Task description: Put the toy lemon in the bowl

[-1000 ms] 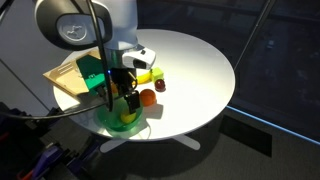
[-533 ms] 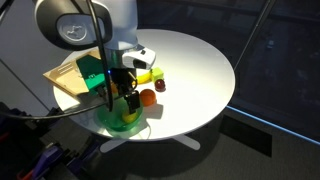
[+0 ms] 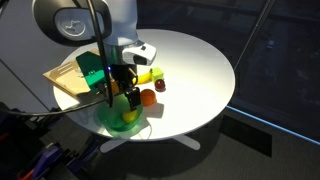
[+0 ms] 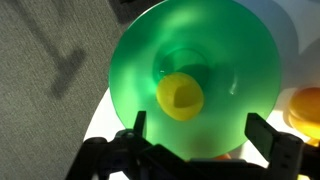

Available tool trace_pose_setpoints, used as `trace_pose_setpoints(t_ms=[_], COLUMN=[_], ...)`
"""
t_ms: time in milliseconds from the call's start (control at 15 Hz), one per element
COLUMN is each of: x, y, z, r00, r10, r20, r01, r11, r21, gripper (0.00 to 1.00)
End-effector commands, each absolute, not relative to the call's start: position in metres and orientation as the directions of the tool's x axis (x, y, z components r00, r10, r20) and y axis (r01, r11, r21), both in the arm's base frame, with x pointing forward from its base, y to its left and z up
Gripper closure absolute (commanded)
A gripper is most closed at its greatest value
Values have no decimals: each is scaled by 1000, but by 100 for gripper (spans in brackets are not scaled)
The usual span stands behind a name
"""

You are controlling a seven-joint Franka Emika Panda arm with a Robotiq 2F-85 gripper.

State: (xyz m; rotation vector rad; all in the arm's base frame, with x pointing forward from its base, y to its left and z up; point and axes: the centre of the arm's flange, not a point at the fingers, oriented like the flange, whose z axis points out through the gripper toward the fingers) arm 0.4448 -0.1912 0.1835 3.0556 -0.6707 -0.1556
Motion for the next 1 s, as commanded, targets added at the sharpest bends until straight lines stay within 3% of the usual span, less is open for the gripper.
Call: trace_pose_setpoints(t_ms=[0,933], x=[442,434], y=[-188,-132], z=[212,286], r00=[911,980], r10=[-405,-186], r20=[-79,-69], r01=[-405,-188], r11=[-914,-982], r21=[8,-32], gripper=[0,0])
